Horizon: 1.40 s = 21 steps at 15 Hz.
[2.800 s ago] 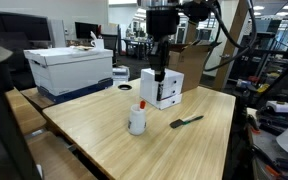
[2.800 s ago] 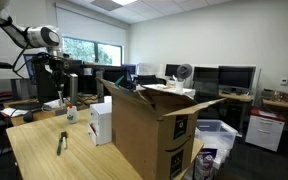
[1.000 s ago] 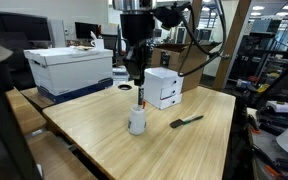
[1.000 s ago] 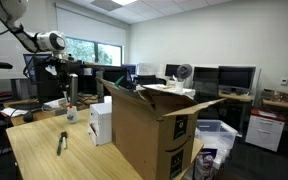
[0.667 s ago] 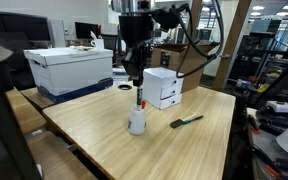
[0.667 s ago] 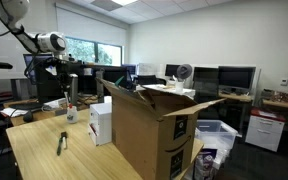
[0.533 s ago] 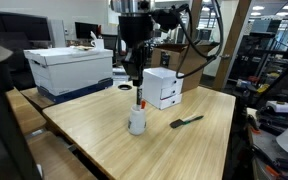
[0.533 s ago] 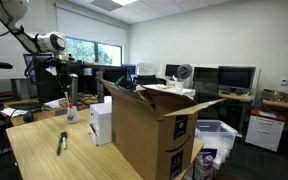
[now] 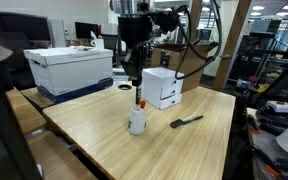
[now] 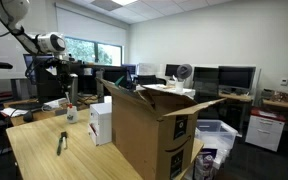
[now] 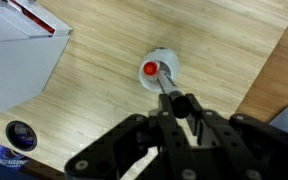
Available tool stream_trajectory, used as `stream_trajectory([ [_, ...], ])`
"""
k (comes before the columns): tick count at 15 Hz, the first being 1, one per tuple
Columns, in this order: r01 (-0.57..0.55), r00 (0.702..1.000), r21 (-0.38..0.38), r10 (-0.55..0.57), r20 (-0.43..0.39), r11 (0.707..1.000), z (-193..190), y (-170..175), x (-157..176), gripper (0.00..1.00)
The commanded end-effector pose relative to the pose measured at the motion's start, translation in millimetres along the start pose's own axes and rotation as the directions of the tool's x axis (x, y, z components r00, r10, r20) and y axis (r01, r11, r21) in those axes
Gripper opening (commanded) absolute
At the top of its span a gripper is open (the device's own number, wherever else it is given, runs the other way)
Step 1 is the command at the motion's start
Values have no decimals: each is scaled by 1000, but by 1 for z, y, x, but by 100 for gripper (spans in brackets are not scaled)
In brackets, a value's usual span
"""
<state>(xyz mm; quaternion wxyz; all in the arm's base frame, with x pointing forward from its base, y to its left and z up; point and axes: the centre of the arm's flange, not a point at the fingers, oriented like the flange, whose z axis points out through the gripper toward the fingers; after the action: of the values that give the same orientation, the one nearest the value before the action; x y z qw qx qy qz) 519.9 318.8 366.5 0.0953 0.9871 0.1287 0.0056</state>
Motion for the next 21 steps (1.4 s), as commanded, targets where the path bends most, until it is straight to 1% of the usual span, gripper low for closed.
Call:
stream_trajectory([
  [1,33,999,-6,-33,-15,999,5,3,7,8],
  [21,24,1000,5,-24,20,1000,28,13,15,9],
])
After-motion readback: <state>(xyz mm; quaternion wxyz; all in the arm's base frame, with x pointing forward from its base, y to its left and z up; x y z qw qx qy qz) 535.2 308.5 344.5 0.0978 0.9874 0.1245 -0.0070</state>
